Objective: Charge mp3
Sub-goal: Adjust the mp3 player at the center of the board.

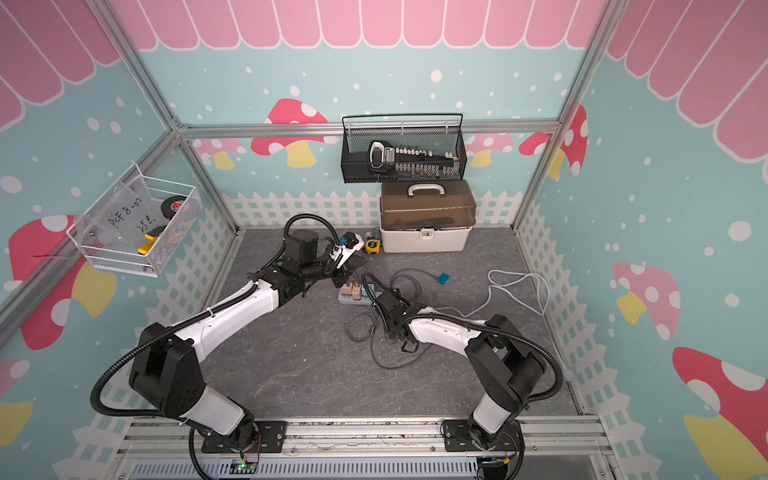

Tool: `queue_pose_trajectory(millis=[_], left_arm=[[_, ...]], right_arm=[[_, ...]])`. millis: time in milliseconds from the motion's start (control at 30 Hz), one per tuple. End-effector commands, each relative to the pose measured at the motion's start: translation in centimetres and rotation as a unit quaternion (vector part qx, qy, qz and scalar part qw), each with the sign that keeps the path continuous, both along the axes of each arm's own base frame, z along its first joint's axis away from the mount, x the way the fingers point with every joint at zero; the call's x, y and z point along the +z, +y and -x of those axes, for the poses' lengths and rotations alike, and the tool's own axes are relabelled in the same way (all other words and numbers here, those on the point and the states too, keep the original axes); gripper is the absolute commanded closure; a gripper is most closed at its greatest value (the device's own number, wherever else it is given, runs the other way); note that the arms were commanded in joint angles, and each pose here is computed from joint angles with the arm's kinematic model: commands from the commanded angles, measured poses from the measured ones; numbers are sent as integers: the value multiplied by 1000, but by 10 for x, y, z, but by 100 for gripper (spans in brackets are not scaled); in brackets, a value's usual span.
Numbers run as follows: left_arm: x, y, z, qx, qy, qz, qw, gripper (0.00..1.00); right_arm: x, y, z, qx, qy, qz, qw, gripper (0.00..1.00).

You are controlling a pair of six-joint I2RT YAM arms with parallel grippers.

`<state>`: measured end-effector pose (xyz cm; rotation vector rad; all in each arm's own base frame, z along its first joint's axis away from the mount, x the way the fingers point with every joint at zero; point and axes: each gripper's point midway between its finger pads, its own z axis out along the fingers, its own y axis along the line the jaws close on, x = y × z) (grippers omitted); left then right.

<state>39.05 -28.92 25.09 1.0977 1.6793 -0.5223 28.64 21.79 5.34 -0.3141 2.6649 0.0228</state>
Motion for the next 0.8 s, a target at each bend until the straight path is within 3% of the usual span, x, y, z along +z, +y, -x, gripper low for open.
queue_pose_trajectory(millis=[0,133,267,367,533,700,767], left_arm=[[10,-1,-5,2,-11,-1,1000,100],[10,0,-6,4,-12,-5,1000,100],[10,4,-6,9,-13,-8,1000,100],[10,6,-6,14,-14,-10,1000,100],[9,7,-6,18,-10,-9,1000,100],[11,7,-9,22,-12,-11,1000,100],[12,8,-10,25,-15,-13,999,100]], right_arm=[[19,0,-9,57,-30,27,998,51],[17,-8,2,207,10,47,977,50],[15,-14,29,378,55,31,924,48],[19,-19,39,477,36,14,878,47],[11,-34,31,567,11,44,822,43],[-6,-45,9,592,29,63,803,42],[-12,-44,3,615,23,64,786,43]])
